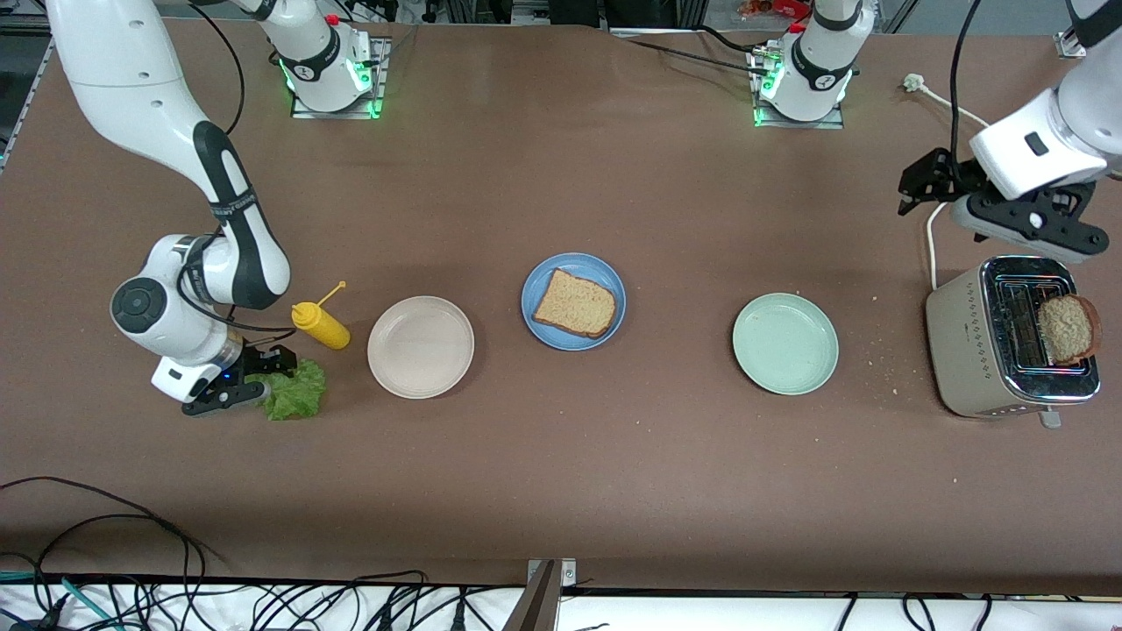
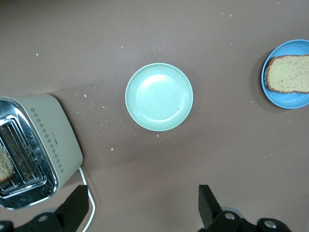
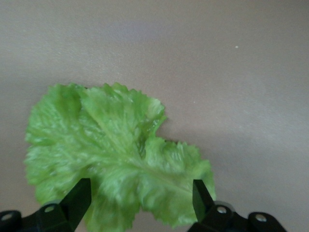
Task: Make sandwich in blue plate with both arms
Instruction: 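Grasp the lettuce leaf with the right gripper while the left gripper withdraws, then lift the lettuce and carry it over the bread on the blue plate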
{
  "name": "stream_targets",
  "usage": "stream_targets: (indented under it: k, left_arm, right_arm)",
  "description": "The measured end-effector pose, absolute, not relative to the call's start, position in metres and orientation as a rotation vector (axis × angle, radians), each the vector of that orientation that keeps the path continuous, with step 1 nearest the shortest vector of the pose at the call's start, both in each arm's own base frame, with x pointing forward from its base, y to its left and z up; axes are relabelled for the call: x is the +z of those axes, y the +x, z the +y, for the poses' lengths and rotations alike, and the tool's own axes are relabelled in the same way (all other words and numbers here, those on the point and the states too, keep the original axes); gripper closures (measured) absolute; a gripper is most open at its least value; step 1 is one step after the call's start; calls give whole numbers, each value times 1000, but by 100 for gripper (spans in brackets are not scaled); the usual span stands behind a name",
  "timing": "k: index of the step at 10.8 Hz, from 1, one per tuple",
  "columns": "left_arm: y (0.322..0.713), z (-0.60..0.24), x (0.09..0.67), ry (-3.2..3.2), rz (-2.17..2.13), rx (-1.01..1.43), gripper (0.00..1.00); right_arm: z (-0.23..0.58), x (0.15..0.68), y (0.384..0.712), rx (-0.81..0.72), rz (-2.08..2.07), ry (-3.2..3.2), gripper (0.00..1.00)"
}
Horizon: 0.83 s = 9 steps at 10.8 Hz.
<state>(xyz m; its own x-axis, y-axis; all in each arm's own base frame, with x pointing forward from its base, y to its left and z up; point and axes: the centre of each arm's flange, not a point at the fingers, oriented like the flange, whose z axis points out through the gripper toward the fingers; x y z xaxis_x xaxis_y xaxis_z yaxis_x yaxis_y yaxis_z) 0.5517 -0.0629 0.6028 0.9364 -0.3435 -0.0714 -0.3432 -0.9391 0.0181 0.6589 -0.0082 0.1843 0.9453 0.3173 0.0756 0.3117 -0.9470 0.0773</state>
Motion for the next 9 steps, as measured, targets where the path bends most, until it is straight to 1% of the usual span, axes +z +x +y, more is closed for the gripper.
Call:
stream_targets:
  k: [1, 2, 5, 7, 8, 9]
  left_arm:
    - [543, -69, 605, 3091, -541, -116, 0]
    - [537, -78, 606, 3091, -554, -120, 0]
    - [533, -90, 603, 3086, -575, -160, 0]
    - [533, -88, 601, 3086, -569, -175, 0]
    - [533, -87, 601, 3085, -565, -184, 0]
    - [533, -85, 600, 3086, -562, -188, 0]
  right_arm:
    - [-9, 174, 659, 148, 499, 3029, 10]
    - [-8, 173, 660, 162, 513, 3024, 22]
    - [-6, 191, 665, 159, 549, 3028, 66]
    - [0, 213, 666, 125, 560, 3047, 91]
    - [3, 228, 665, 114, 567, 3056, 94]
    - [6, 243, 665, 111, 572, 3062, 94]
